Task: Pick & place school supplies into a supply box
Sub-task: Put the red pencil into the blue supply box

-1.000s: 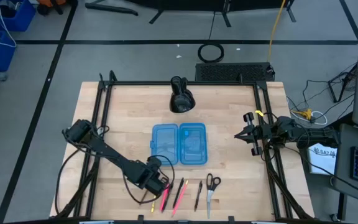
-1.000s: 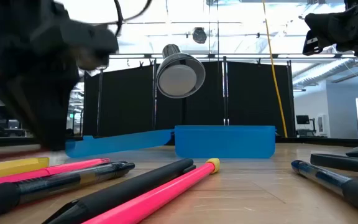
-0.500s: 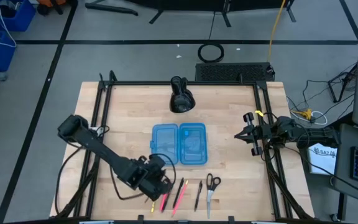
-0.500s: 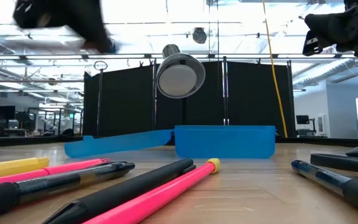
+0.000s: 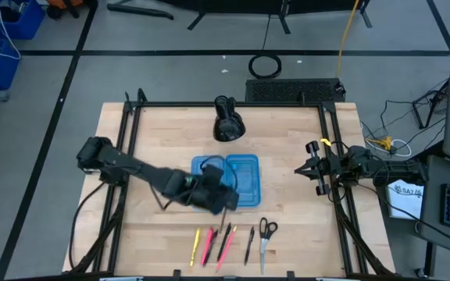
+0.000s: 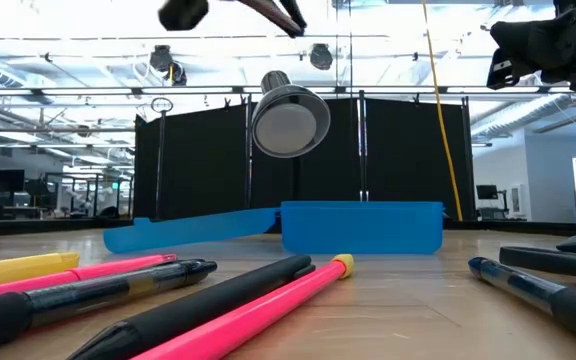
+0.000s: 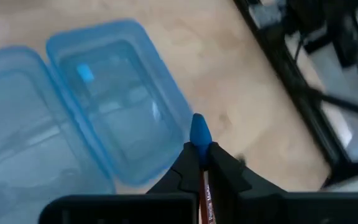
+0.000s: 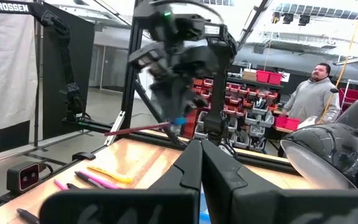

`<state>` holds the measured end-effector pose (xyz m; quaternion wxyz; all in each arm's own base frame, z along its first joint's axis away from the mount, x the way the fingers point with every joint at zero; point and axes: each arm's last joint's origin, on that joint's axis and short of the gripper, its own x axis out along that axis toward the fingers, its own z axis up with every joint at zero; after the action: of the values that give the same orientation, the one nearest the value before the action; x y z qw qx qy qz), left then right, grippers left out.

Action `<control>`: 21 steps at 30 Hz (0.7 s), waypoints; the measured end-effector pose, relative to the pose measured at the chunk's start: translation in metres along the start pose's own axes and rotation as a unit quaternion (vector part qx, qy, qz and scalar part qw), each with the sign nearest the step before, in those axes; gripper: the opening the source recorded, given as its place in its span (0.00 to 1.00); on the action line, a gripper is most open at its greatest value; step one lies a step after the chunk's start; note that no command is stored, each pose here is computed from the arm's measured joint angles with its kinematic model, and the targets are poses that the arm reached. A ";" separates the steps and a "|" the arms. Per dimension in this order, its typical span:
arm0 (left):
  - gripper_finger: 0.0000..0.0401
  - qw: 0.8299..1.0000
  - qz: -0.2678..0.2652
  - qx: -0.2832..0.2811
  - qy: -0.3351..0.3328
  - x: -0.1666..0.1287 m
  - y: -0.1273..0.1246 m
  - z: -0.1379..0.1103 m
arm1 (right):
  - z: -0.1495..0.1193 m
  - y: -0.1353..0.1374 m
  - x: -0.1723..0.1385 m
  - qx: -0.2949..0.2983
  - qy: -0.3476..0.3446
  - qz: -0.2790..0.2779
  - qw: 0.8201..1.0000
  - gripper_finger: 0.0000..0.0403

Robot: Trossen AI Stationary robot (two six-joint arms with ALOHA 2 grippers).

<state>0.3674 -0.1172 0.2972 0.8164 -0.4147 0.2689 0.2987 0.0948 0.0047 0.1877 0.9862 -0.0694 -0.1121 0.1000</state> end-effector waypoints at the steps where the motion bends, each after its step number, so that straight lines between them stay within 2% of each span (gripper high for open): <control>1: 0.04 1.000 0.000 -0.008 -0.006 0.004 0.001 0.006 | 0.000 0.000 0.000 0.000 0.000 0.000 1.000 0.00; 6: 0.07 0.999 -0.002 -0.030 -0.021 0.022 0.009 0.038 | 0.000 0.000 0.000 -0.001 0.000 0.000 1.000 0.00; 13: 0.03 0.997 -0.039 -0.062 -0.032 0.056 0.011 0.068 | 0.000 0.000 0.000 -0.001 0.000 0.000 1.000 0.00; 21: 0.06 0.999 -0.005 -0.051 -0.009 0.101 0.024 0.061 | -0.001 0.000 0.000 0.012 0.004 0.001 1.000 0.00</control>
<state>0.4309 -0.0280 0.2466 0.7980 -0.4549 0.2435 0.3114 0.0953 0.0047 0.1870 0.9873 -0.0583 -0.1065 0.1021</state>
